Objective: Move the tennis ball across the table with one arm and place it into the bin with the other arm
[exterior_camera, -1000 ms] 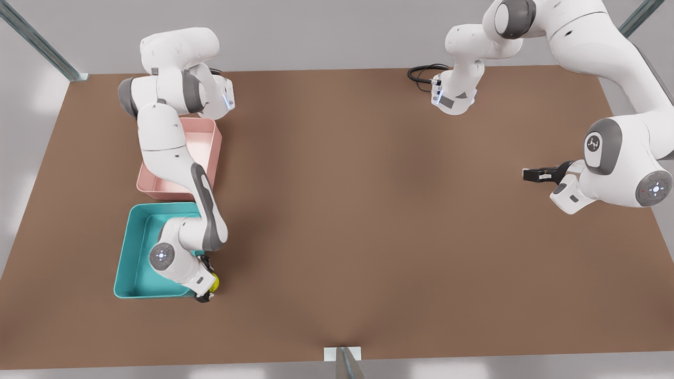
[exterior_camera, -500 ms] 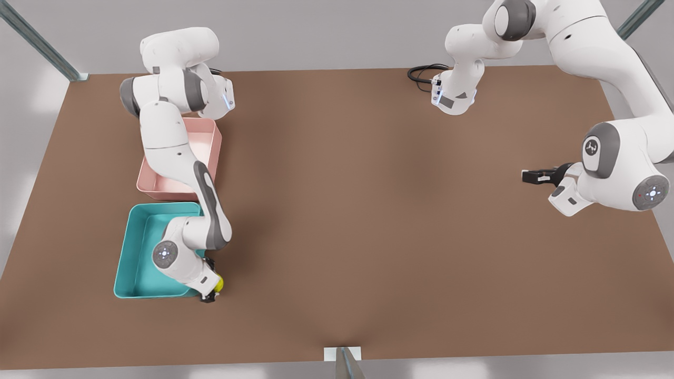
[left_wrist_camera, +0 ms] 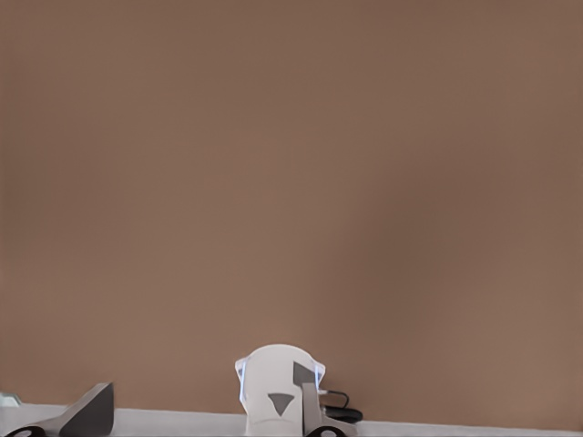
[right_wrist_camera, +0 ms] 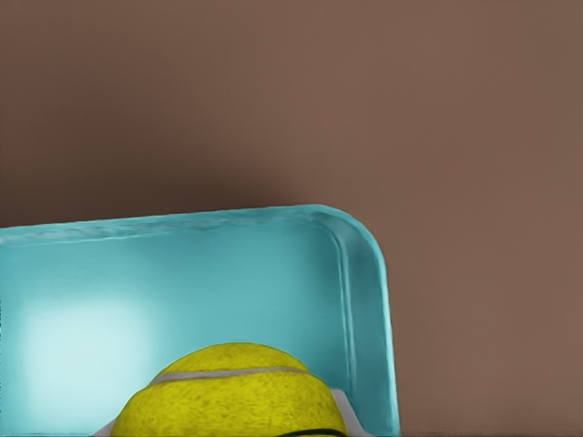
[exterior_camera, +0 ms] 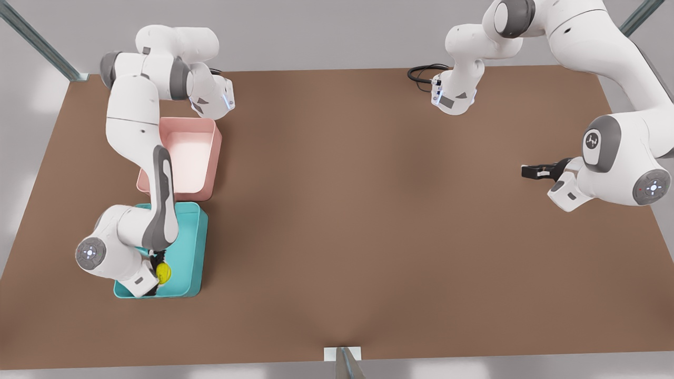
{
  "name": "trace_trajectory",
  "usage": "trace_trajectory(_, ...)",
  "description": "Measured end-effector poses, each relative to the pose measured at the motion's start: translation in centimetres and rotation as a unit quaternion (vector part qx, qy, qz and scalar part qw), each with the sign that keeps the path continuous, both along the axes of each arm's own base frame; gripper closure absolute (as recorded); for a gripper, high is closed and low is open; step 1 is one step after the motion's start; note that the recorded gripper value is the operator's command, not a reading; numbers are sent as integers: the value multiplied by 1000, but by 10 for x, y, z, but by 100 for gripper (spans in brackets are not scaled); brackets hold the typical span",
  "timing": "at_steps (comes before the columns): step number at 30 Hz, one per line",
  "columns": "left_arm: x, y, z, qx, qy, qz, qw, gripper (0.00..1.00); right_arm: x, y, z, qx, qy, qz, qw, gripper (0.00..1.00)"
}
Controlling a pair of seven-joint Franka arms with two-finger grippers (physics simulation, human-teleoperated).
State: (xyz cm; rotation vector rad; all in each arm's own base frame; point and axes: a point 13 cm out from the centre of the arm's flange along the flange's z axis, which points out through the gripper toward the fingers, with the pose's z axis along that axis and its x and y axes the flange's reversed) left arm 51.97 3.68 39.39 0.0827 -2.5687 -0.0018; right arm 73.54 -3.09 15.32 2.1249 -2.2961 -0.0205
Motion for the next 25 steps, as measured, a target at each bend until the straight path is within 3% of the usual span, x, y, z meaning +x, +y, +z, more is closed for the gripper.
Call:
trace_trajectory(6,-1,1,0,0,3,2,1000,0,-9,2,-11,24,19,-34,999,0)
trace_trajectory(11,-2,-13,-1,-7,7,-10,1000,0,9,91,96,44,3,-99,994,0)
trace_trajectory(12,-3,-17,0,-8,9,-13,1000,0,-4,117,145,50,0,-116,992,0)
trace_trajectory(14,-7,-24,7,-12,10,-19,1000,0,-65,123,223,57,9,-165,985,0)
trace_trajectory(16,-12,-22,11,-14,16,-17,1000,0,-92,116,269,48,8,-213,976,0)
trace_trajectory(20,-19,-15,17,-20,24,-10,999,0,-118,109,307,18,26,-300,954,0)
trace_trajectory(25,-4,-46,34,-28,-37,-44,998,0,-174,104,326,-16,54,-372,927,0)
